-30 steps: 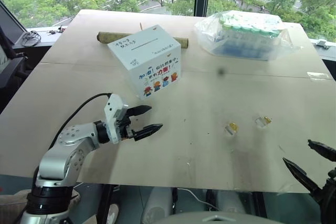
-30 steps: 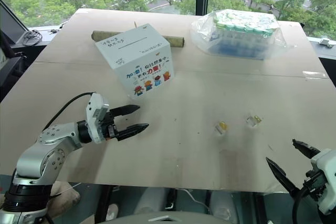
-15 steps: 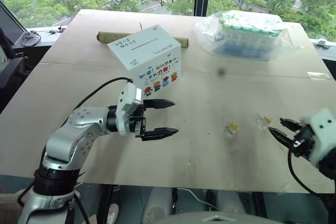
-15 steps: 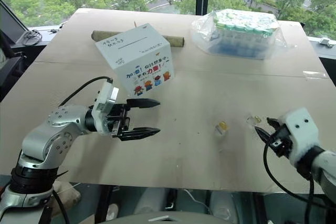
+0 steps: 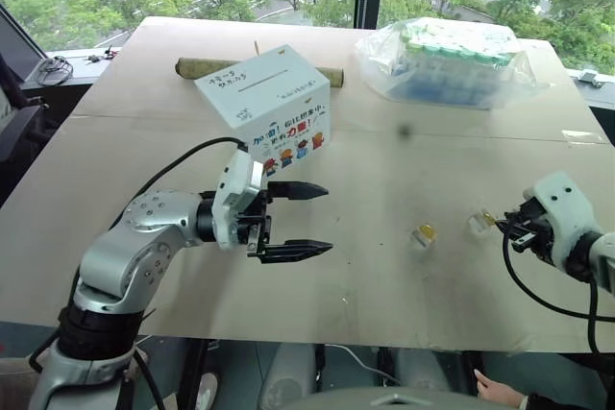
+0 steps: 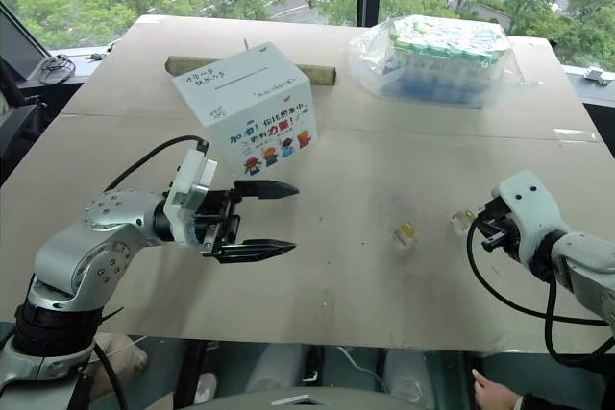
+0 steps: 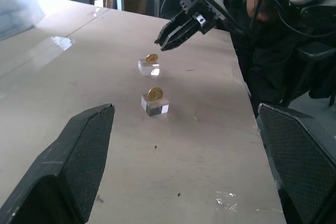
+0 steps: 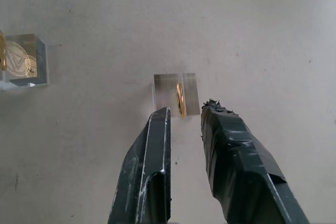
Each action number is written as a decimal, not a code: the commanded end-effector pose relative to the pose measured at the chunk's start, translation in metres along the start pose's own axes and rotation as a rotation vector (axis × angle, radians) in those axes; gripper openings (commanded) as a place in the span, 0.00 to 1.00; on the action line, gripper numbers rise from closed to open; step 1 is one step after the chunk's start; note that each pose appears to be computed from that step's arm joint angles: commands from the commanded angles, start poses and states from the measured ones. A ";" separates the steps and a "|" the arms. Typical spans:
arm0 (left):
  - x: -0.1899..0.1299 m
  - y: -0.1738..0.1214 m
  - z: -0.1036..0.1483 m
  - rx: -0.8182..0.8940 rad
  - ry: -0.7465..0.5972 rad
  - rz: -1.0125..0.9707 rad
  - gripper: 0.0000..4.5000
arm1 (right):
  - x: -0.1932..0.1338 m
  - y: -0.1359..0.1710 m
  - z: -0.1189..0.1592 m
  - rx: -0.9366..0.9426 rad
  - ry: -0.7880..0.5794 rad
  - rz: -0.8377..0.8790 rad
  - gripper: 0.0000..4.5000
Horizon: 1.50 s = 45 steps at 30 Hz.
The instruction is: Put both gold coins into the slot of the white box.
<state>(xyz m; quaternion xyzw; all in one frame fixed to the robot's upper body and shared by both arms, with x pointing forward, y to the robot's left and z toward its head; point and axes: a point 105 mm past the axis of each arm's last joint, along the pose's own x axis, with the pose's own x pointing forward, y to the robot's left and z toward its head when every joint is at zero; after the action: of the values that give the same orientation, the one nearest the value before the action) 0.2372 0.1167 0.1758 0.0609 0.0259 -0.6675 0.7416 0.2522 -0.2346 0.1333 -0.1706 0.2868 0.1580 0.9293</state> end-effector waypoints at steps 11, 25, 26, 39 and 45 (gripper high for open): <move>0.003 -0.007 0.012 0.047 -0.024 0.013 1.00 | 0.005 0.010 0.005 -0.004 -0.012 0.029 0.23; 0.005 -0.005 0.015 0.045 -0.022 0.016 1.00 | 0.013 0.005 0.004 -0.003 -0.007 0.007 0.23; 0.005 -0.005 0.016 0.044 -0.022 0.018 1.00 | 0.014 0.005 0.004 -0.006 -0.005 0.007 0.23; 0.004 -0.006 0.018 0.042 -0.018 0.038 1.00 | 0.019 0.003 0.007 -0.021 -0.010 0.012 0.23; 0.005 -0.006 0.019 0.043 -0.018 0.040 1.00 | 0.021 0.002 0.006 -0.023 -0.004 0.012 0.23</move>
<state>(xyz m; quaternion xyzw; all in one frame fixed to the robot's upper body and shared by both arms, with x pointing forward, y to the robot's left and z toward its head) 0.2365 0.1107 0.1818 0.0589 0.0264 -0.6476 0.7593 0.2673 -0.2265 0.1156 -0.1701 0.3052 0.1683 0.9217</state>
